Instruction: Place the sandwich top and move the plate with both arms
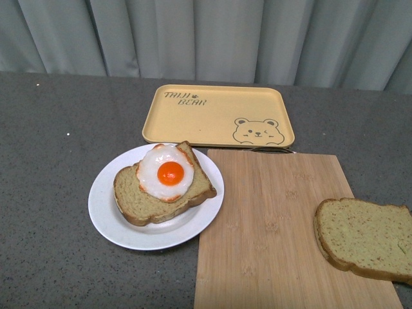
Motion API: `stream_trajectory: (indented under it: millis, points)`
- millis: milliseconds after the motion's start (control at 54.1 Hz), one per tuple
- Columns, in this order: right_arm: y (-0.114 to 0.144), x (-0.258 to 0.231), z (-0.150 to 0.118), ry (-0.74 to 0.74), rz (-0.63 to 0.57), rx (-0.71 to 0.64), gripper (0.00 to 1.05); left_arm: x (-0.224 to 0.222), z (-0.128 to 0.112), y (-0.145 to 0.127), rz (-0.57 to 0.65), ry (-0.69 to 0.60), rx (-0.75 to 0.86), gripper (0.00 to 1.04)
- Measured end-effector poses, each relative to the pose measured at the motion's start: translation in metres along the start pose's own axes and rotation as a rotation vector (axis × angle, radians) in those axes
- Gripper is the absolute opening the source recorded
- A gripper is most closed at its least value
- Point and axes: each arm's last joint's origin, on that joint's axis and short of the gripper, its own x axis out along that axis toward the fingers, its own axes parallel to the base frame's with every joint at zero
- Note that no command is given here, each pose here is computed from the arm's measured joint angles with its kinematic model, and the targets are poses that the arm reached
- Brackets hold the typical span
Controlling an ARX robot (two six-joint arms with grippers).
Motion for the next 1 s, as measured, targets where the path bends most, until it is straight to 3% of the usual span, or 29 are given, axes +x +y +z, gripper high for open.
stream_trajectory:
  millis: [999]
  points:
    - [0.0000,0.0000,0.0000,0.000,0.000,0.000,0.95,0.0000,0.0000,0.0000,0.000,0.000,0.000,0.98]
